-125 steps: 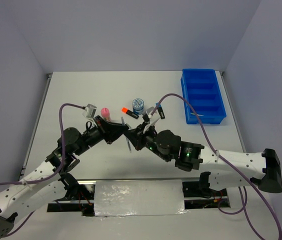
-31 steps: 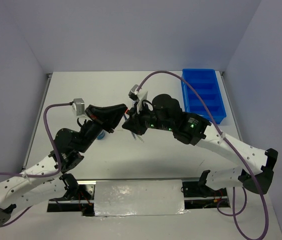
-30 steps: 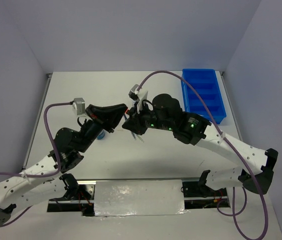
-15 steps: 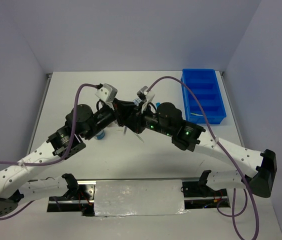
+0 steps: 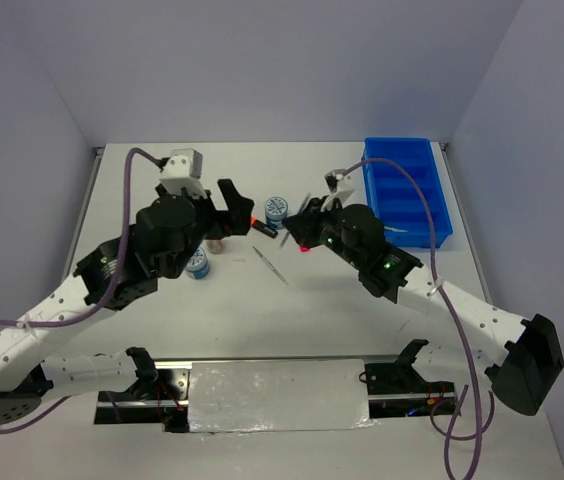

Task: Sort the stationery into containers
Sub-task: Close the pen cap on the pen, then place the pen in the storage box.

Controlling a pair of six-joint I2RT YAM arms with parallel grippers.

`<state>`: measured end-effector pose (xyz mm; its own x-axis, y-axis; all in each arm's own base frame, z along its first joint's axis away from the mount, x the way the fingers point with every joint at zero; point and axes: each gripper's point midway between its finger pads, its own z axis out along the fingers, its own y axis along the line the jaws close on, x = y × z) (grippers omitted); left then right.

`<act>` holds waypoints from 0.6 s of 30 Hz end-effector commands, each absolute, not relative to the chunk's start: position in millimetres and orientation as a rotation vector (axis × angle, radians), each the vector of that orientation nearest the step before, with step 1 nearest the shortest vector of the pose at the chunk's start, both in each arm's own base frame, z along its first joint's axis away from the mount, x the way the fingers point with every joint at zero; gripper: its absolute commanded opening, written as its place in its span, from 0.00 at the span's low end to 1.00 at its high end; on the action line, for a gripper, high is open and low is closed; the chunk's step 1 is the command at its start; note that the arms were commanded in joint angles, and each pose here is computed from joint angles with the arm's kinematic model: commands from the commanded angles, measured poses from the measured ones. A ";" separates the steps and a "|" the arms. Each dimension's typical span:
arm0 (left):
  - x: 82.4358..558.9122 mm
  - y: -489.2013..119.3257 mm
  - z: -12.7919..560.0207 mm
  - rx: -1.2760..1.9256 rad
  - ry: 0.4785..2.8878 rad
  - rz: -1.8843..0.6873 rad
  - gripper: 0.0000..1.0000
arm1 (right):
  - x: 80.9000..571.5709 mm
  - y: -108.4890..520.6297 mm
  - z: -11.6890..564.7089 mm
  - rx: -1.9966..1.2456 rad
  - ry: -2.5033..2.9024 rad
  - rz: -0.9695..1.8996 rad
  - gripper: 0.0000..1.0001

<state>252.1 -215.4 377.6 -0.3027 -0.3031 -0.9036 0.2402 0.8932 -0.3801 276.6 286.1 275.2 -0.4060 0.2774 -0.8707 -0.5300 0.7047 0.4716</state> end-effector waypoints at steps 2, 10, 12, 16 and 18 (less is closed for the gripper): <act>243.5 -151.9 391.5 -0.219 1.795 -0.356 0.99 | 326.4 180.6 274.6 0.277 1.774 0.635 0.00; 215.7 -141.5 296.7 0.013 1.939 -0.300 0.99 | 374.9 -19.5 235.0 0.987 1.666 0.263 0.00; 209.6 -140.4 269.7 0.043 1.985 -0.291 0.99 | 392.8 -42.8 217.0 1.053 1.719 0.225 0.00; 202.3 -139.7 262.0 0.070 2.012 -0.307 0.99 | 414.5 -57.6 182.7 1.131 1.830 0.196 0.00; 200.4 -136.9 260.0 0.071 2.017 -0.300 0.99 | 420.0 -66.6 170.6 1.160 1.849 0.164 0.00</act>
